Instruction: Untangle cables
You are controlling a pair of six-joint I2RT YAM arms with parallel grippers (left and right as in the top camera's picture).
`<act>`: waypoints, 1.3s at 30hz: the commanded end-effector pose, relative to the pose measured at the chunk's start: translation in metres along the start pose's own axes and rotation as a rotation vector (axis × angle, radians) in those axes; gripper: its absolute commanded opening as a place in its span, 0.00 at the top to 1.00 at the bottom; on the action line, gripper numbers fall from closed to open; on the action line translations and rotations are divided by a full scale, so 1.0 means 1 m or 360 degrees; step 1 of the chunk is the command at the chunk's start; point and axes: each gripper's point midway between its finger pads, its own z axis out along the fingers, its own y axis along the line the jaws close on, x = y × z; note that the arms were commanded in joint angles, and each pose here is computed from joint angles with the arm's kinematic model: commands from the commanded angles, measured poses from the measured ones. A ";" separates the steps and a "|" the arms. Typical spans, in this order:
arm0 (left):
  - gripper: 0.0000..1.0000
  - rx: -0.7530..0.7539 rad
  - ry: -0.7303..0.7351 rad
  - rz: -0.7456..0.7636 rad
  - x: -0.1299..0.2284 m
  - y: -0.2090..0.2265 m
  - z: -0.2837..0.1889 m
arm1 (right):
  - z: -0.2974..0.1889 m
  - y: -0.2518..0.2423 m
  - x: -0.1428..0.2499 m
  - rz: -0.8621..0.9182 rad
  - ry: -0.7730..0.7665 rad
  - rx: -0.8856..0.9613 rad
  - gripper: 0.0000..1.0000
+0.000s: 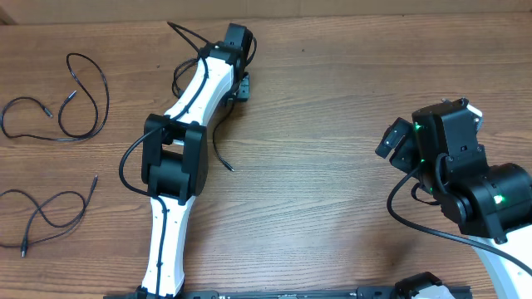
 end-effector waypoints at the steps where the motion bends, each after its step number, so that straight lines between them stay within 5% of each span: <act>1: 0.50 -0.0034 0.0125 0.0016 0.028 0.003 0.026 | -0.004 0.004 -0.002 0.0021 -0.0002 -0.0044 0.00; 4: 0.91 -0.0067 0.0170 0.0024 0.038 0.009 0.032 | -0.004 0.004 -0.002 0.0021 -0.0002 -0.0044 0.00; 5: 0.95 -0.0095 0.0183 0.0021 0.041 0.014 0.034 | -0.004 0.004 -0.002 0.0021 -0.0002 -0.0044 0.00; 13: 0.96 -0.0508 0.0339 -0.0359 0.063 0.100 0.024 | -0.004 0.012 0.001 0.0025 0.0034 -0.0107 0.00; 19: 0.95 -0.0593 0.0565 -0.0553 0.091 0.145 0.018 | -0.005 0.024 0.000 0.0038 0.0043 -0.0201 0.00; 28: 0.93 -0.0500 0.0559 -0.0559 0.086 0.140 0.002 | -0.006 0.031 0.001 0.0041 0.0060 -0.0258 0.00; 35: 0.96 -0.0237 0.0318 -0.0496 0.048 0.107 -0.044 | -0.006 0.030 0.003 0.0038 0.0077 -0.0258 0.00; 36: 0.87 -0.0226 0.0284 -0.0501 0.044 0.107 -0.050 | -0.006 0.030 0.004 0.0037 0.0082 -0.0253 0.00; 38: 0.13 -0.0252 0.0215 -0.0512 0.036 0.113 -0.061 | -0.006 0.027 0.006 0.0031 0.0097 -0.0238 0.00; 39: 0.01 -0.0287 0.0177 -0.0527 0.032 0.121 -0.067 | -0.006 0.026 0.008 0.0028 0.0107 -0.0228 0.00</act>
